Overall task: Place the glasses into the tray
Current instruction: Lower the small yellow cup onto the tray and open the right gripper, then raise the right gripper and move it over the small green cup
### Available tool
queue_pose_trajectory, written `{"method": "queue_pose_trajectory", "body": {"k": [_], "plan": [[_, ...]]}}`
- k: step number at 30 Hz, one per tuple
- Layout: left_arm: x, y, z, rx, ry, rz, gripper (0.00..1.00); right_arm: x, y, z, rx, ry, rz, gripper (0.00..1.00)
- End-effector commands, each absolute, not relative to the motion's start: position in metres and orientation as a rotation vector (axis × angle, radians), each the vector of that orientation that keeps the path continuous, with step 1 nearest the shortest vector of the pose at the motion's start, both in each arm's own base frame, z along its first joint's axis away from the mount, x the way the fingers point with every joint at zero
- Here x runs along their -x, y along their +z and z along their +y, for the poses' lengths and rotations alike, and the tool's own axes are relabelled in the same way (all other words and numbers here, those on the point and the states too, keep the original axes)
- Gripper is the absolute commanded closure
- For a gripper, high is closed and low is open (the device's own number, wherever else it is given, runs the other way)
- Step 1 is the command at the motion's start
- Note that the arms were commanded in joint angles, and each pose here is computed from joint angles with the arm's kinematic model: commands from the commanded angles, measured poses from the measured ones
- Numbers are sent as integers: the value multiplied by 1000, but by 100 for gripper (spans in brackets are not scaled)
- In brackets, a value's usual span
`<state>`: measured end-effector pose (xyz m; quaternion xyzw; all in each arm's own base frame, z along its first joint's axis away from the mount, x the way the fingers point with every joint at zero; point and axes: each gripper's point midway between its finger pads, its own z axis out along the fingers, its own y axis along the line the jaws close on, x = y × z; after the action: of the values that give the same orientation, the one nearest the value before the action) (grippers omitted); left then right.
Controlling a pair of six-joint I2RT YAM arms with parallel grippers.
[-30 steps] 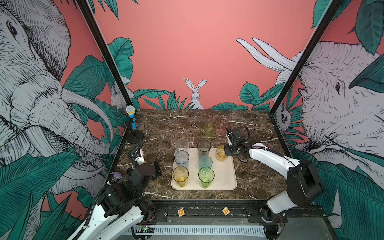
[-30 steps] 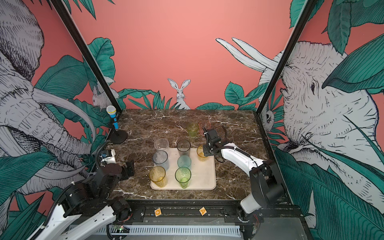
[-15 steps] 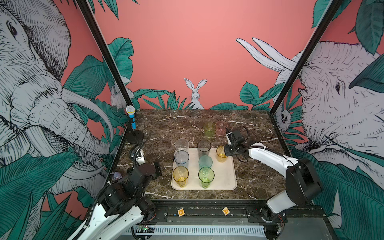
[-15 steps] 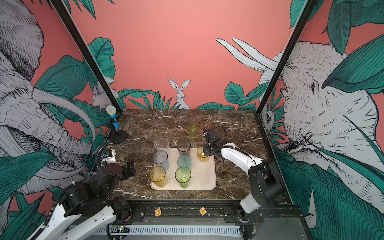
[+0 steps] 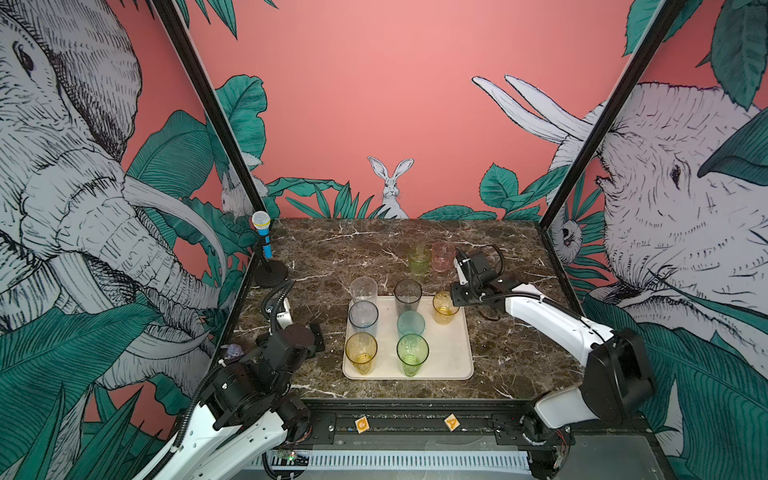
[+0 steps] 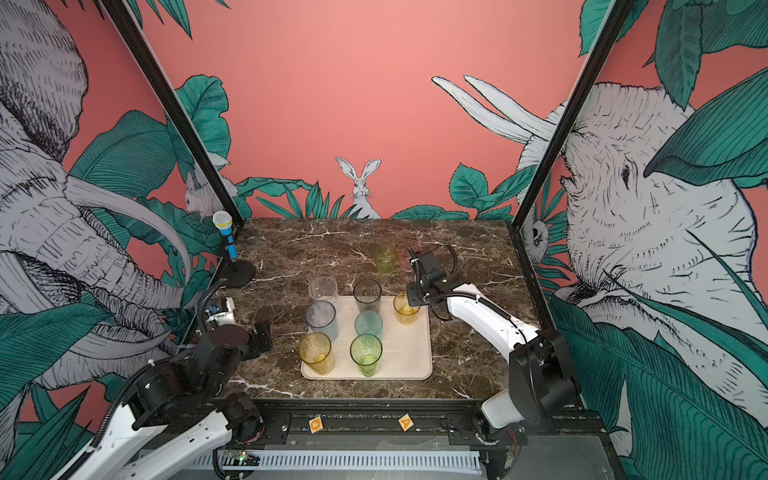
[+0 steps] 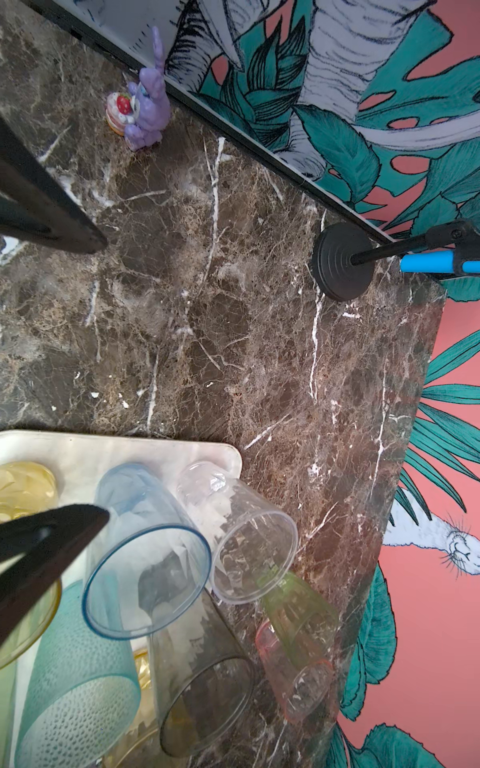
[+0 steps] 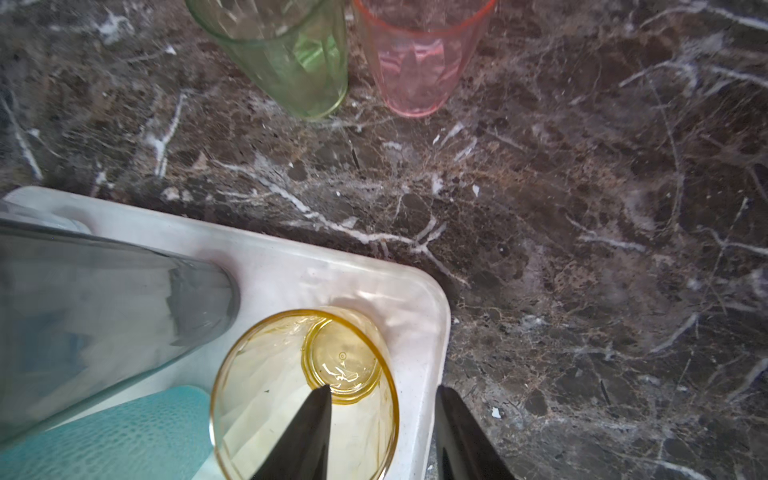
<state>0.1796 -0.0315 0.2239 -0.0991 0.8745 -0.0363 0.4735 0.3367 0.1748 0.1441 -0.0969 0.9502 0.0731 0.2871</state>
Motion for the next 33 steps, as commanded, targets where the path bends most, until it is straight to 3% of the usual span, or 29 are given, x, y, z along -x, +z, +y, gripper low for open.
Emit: {"method": "queue_pose_trajectory", "body": {"k": [1,19,33], "plan": [[-181,235,-30,260,-95,2111,5,-334,172,176,268,230,2501,56],[-187,256,-22,273,-47,2029,4,-368,245,187,288,217,2382,51],[-195,259,-24,272,-22,1996,3,-438,235,225,236,264,2413,49]]}}
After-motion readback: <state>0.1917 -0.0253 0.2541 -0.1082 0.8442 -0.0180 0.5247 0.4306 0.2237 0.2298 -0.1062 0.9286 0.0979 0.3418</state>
